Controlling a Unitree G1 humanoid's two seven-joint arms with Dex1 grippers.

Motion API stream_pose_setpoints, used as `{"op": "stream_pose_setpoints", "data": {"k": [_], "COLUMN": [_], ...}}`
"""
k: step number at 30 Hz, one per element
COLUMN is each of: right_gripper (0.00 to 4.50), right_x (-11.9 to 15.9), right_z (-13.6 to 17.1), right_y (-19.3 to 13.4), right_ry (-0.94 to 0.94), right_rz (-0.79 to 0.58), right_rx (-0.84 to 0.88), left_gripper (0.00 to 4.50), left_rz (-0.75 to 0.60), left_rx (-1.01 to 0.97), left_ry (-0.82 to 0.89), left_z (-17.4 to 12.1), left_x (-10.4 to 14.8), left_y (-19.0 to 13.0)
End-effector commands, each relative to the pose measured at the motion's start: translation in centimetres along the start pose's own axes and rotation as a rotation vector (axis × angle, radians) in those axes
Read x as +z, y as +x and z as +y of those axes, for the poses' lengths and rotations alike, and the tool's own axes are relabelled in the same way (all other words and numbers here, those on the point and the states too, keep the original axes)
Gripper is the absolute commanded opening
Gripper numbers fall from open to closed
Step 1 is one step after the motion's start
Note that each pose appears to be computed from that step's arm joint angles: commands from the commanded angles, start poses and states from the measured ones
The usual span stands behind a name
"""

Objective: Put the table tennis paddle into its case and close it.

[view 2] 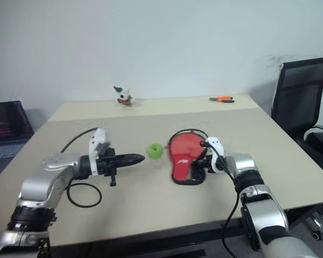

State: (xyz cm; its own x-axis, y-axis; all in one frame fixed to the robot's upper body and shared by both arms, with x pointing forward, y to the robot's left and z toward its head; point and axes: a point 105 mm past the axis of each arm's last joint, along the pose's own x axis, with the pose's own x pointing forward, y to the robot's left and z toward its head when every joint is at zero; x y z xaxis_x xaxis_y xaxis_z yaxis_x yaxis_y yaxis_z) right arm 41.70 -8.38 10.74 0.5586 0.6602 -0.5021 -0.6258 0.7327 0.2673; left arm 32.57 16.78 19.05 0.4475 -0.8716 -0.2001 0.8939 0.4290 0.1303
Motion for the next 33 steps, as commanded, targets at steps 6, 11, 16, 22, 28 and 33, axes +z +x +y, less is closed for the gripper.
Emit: {"op": "stream_pose_setpoints", "data": {"k": [6, 11, 16, 22, 28, 33], "right_gripper": [0.04, 0.04, 0.04, 0.04, 0.04, 0.04], "right_x": [-1.6, -3.4, -4.9, -6.1, -7.1, -7.2], "right_z": [6.1, 6.4, 5.8, 5.6, 4.9, 4.6], "right_y": [0.0, -2.4, -4.9, -6.7, -8.0, -8.6], "right_ry": [-0.029, -0.021, 0.008, 0.033, 0.061, 0.067], "right_rz": [0.056, 0.082, 0.097, 0.108, 0.123, 0.125], "right_rx": [0.21, 0.185, 0.128, 0.089, 0.051, 0.036], "left_gripper": [0.0, 0.0, 0.0, 0.0, 0.0, 0.0], "left_rz": [-0.006, 0.025, 0.054, 0.069, 0.072, 0.076], "left_rx": [-0.105, -0.176, -0.185, -0.199, -0.211, -0.212], "left_ry": [-0.004, -0.021, -0.037, -0.044, -0.039, -0.037], "left_z": [-3.1, -5.2, -5.8, -6.1, -6.2, -6.1], "left_x": [0.4, -0.4, -1.0, -1.4, -1.3, -1.3], "left_y": [-0.8, -1.2, -1.7, -1.6, -1.4, -1.4]}}
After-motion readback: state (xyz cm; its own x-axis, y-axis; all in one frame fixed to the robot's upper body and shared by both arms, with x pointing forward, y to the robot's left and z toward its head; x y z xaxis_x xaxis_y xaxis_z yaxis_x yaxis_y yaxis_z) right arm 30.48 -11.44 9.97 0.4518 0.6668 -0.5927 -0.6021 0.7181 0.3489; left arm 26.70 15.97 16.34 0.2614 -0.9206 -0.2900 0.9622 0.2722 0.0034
